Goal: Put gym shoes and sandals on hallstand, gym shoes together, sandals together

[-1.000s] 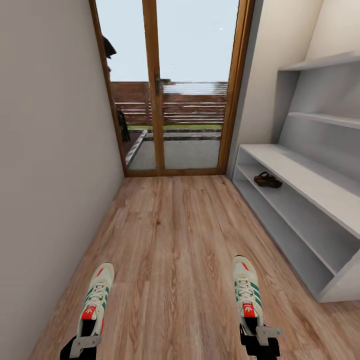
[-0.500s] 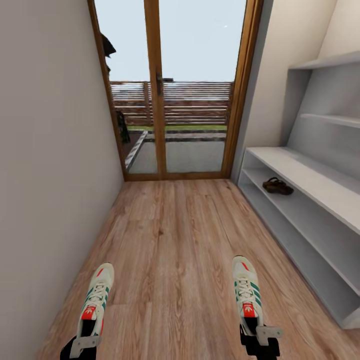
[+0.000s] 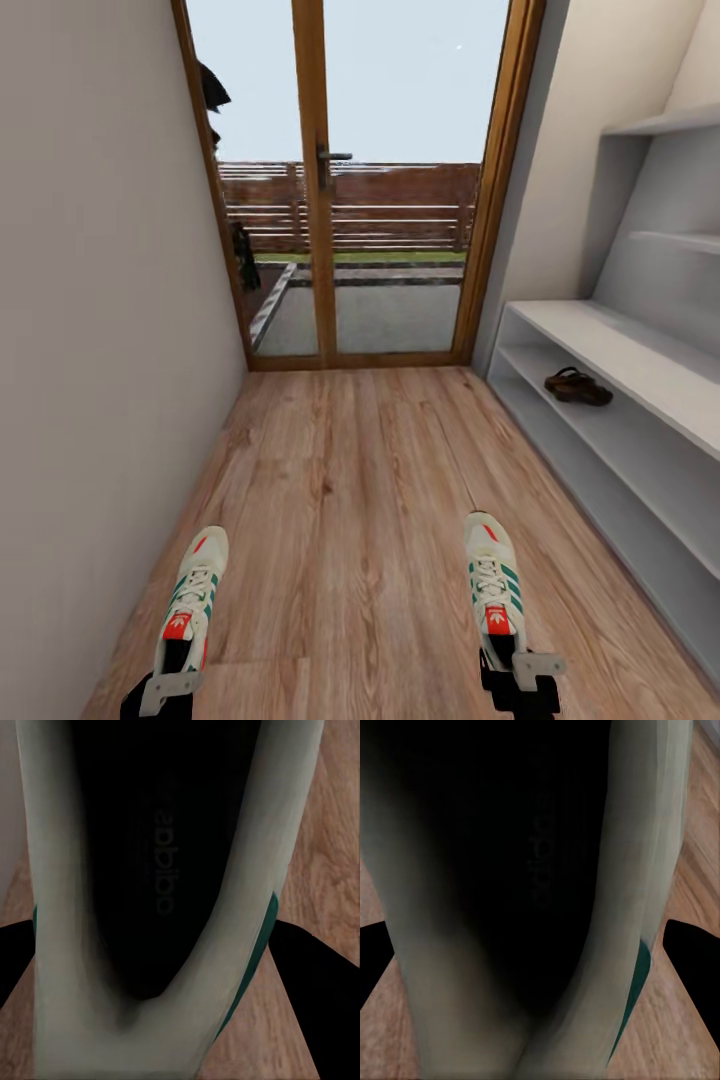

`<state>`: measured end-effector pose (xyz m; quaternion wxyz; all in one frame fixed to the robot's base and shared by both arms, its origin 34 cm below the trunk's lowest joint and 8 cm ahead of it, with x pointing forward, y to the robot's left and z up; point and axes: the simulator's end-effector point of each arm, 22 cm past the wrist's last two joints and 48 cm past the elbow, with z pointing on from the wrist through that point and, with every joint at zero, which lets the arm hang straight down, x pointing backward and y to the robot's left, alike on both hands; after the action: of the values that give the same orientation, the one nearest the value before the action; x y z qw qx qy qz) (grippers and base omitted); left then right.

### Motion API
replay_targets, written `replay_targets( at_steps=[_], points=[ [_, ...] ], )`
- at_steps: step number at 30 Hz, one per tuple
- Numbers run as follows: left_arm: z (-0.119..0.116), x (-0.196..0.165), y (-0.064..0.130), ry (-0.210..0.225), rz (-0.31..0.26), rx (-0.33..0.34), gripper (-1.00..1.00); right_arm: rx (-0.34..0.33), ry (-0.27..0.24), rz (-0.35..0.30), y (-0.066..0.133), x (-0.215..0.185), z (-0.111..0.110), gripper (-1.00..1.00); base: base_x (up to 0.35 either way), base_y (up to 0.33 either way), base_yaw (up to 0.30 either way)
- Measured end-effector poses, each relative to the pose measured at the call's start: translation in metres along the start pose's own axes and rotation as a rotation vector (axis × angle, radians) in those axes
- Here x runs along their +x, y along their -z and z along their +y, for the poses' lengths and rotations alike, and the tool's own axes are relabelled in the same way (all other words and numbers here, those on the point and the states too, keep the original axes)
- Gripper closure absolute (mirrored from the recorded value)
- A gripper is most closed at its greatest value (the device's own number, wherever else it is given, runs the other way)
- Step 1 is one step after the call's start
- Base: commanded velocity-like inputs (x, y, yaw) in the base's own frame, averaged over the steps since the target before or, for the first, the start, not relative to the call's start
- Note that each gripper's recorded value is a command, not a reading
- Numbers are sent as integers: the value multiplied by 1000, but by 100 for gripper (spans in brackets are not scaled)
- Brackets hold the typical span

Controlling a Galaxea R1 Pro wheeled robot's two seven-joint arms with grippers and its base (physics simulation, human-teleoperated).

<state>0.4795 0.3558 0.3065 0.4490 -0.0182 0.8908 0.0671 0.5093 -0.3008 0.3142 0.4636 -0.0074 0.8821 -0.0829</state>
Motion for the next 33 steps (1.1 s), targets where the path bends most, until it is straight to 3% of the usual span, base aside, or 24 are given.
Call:
replay_targets(
  at_steps=[12, 33],
  points=[
    [0, 0, 0, 0, 0, 0, 100, 0, 0, -1, 0, 0, 0, 100, 340, 94, -23],
    [0, -6, 0, 2, -13, -1, 100, -1, -3, -11, 0, -6, 1, 100, 332, 81, -224]
  ],
)
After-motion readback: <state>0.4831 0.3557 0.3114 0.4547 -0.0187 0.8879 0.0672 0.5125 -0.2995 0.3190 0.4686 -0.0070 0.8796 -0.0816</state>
